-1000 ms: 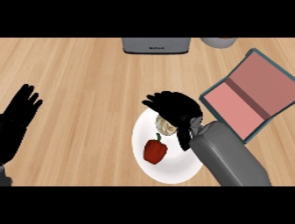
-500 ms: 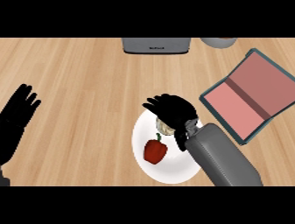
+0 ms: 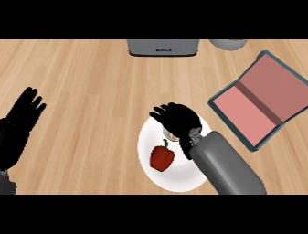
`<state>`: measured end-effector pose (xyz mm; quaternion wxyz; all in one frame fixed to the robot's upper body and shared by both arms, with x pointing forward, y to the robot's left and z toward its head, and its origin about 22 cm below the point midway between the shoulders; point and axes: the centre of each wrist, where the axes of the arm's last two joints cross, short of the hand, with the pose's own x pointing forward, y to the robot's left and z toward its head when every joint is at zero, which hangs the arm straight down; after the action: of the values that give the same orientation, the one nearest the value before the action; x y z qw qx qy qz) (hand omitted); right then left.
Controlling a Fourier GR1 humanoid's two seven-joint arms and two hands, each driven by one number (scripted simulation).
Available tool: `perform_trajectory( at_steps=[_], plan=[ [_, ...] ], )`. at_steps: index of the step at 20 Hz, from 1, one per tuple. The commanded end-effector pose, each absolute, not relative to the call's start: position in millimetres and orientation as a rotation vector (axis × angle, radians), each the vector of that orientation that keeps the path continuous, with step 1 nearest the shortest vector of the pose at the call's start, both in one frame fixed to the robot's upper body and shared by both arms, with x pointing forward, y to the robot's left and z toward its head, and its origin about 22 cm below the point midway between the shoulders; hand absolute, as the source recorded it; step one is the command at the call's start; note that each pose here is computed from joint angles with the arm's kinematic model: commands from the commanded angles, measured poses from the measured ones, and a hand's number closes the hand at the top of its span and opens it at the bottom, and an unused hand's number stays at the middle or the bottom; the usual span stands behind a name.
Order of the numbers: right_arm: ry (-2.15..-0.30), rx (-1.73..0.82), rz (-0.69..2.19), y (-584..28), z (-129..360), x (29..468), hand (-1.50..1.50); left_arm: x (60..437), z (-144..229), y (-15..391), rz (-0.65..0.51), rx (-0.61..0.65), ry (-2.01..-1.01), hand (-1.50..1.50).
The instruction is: Pick the cupcake from the plate and place it in the cardboard box
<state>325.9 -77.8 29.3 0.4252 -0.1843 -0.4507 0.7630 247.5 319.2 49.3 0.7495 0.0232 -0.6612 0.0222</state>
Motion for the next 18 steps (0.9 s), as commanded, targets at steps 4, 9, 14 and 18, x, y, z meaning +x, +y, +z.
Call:
perform_trajectory(
  at_steps=[4,9,14,18],
  plan=[
    [-1.133,-0.464,1.91,-100,22,333,-1.5,238,50,324,0.04,0.044,-1.44,0.0],
    [-1.148,-0.459,1.889,-84,21,340,1.5,249,52,317,0.048,0.059,-1.434,0.0],
    [-1.268,-0.432,1.93,-97,-1,344,1.5,251,44,322,0.047,0.044,-1.451,0.0],
    [-1.284,-0.436,1.921,-80,-7,339,1.5,241,63,318,0.04,0.042,-1.455,0.0]
  ],
)
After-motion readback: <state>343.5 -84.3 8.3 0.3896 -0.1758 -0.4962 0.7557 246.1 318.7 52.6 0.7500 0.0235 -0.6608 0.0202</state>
